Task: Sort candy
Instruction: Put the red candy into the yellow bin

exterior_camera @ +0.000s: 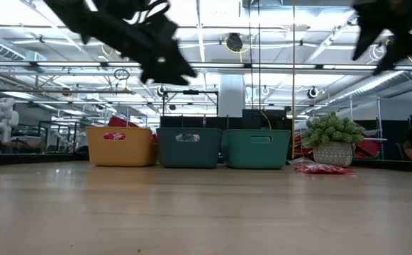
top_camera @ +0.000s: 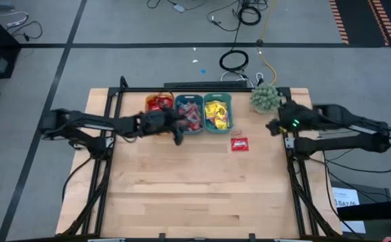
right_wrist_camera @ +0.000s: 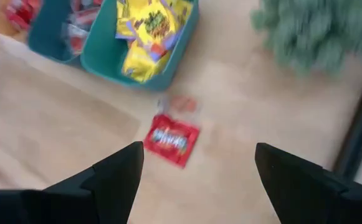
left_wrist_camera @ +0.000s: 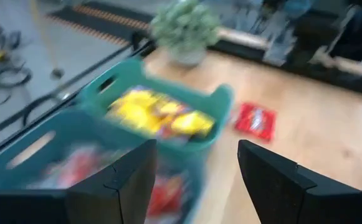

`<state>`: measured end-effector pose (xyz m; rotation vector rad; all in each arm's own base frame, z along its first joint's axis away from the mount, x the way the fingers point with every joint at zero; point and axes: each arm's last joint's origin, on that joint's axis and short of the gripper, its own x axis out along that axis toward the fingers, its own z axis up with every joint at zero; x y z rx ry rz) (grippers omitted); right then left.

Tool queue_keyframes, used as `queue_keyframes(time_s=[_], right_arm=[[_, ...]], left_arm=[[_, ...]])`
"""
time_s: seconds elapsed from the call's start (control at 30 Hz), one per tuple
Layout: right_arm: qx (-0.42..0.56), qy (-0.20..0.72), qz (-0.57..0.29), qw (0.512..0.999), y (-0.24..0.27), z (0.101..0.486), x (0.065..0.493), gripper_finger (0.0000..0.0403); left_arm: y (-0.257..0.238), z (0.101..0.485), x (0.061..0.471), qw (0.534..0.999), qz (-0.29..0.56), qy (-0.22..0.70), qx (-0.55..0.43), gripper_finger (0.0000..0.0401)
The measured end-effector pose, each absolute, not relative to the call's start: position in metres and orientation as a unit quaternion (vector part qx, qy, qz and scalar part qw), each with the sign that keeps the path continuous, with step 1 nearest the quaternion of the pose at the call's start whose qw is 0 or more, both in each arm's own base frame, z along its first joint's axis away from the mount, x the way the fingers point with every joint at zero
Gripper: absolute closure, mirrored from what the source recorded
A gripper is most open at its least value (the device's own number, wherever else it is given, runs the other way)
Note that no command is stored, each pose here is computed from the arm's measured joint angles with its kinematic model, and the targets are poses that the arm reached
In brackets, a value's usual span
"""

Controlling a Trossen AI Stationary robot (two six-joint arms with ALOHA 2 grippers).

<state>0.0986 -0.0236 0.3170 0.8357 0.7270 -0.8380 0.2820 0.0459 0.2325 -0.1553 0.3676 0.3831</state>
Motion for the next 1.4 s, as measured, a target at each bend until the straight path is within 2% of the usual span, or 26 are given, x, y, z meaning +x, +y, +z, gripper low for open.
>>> queue_keyframes(time_s=[0.1,0.23,0.5,0.73,0.87,0.93,1.0,1.13,1.17,1.3,1.4], right_arm=[[0.436,0.292,-0.361,0.771,-0.014,0.296,0.073,0.0103],[0.470,0.242,-0.316,0.788,-0.009,0.277,0.056,0.0104],[0.454,0.226,-0.269,0.819,-0.007,0.276,0.051,0.0104],[0.454,0.249,-0.235,0.823,-0.005,0.276,0.051,0.0104],[0.459,0.257,-0.221,0.821,-0.004,0.276,0.052,0.0104],[0.464,0.261,-0.212,0.819,-0.004,0.276,0.052,0.0104],[0.469,0.262,-0.203,0.819,-0.003,0.276,0.052,0.0104],[0.471,0.258,-0.198,0.820,-0.003,0.277,0.053,0.0104],[0.471,0.256,-0.198,0.821,-0.003,0.278,0.054,0.0104],[0.472,0.250,-0.194,0.823,-0.003,0.279,0.055,0.0104],[0.472,0.251,-0.195,0.822,-0.003,0.279,0.055,0.0104]], left_arm=[[0.031,0.228,0.317,0.973,0.161,0.157,-0.053,0.0168],[0.012,0.213,0.373,0.976,0.121,0.182,0.012,0.0168],[-0.012,0.174,0.478,0.981,0.068,0.182,0.023,0.0168],[-0.013,0.131,0.532,0.980,0.072,0.185,0.014,0.0168],[-0.010,0.085,0.541,0.960,0.089,0.265,-0.008,0.0172],[-0.010,0.076,0.540,0.952,0.086,0.294,-0.013,0.0188],[-0.013,0.073,0.538,0.946,0.089,0.311,-0.008,0.0224],[-0.022,0.085,0.532,0.938,0.086,0.336,-0.004,0.0354],[-0.024,0.093,0.531,0.939,0.073,0.336,-0.008,0.0376],[-0.033,0.131,0.520,0.932,0.022,0.362,0.017,0.0394],[-0.035,0.183,0.503,0.928,0.024,0.372,0.026,0.0396]])
